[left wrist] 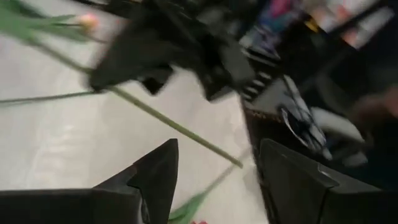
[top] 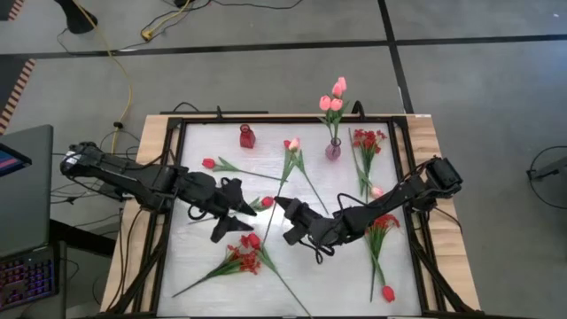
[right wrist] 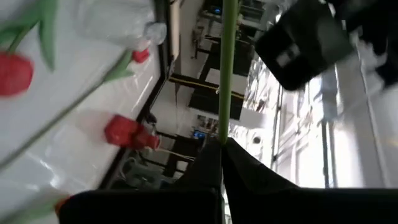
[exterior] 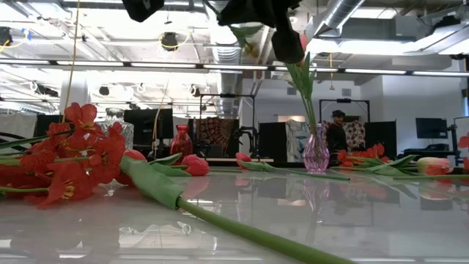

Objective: Sort flowers into vase by color
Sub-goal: Put the pink tulip into the purple vase

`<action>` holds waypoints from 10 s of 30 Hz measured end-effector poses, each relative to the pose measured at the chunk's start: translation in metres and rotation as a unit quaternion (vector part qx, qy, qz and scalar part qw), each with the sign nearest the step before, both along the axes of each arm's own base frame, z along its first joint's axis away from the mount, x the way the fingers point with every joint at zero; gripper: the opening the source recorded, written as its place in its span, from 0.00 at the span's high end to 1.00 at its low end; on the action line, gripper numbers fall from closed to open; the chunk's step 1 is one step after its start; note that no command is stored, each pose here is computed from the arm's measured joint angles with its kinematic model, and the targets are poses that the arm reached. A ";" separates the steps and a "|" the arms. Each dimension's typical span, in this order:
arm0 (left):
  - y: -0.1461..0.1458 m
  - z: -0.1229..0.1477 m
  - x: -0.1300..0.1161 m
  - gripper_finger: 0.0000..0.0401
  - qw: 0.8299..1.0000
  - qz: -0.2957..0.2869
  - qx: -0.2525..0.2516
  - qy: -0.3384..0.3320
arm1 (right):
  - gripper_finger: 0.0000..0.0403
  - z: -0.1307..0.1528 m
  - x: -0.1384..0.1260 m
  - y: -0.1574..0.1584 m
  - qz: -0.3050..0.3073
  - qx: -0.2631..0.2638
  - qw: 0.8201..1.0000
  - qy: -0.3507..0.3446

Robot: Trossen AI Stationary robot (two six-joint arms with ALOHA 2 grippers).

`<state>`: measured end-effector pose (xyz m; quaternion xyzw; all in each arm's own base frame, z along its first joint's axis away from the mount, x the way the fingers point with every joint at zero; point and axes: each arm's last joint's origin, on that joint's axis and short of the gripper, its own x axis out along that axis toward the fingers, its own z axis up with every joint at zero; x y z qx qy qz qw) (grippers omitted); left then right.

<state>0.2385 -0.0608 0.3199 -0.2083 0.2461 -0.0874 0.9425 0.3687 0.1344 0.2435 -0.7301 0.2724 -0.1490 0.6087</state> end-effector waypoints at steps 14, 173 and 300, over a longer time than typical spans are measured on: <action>0.034 -0.051 0.009 0.48 0.977 0.107 -0.176 -0.054 | 0.93 0.000 -0.001 0.002 0.010 -0.048 0.998 0.032; 0.054 -0.042 0.015 0.57 0.934 0.095 0.309 -0.149 | 0.92 0.089 -0.098 -0.123 0.127 0.632 0.692 -0.324; 0.060 -0.026 -0.030 0.56 0.951 0.137 0.261 -0.096 | 0.86 -0.052 -0.170 -0.236 -0.107 0.579 0.610 -0.531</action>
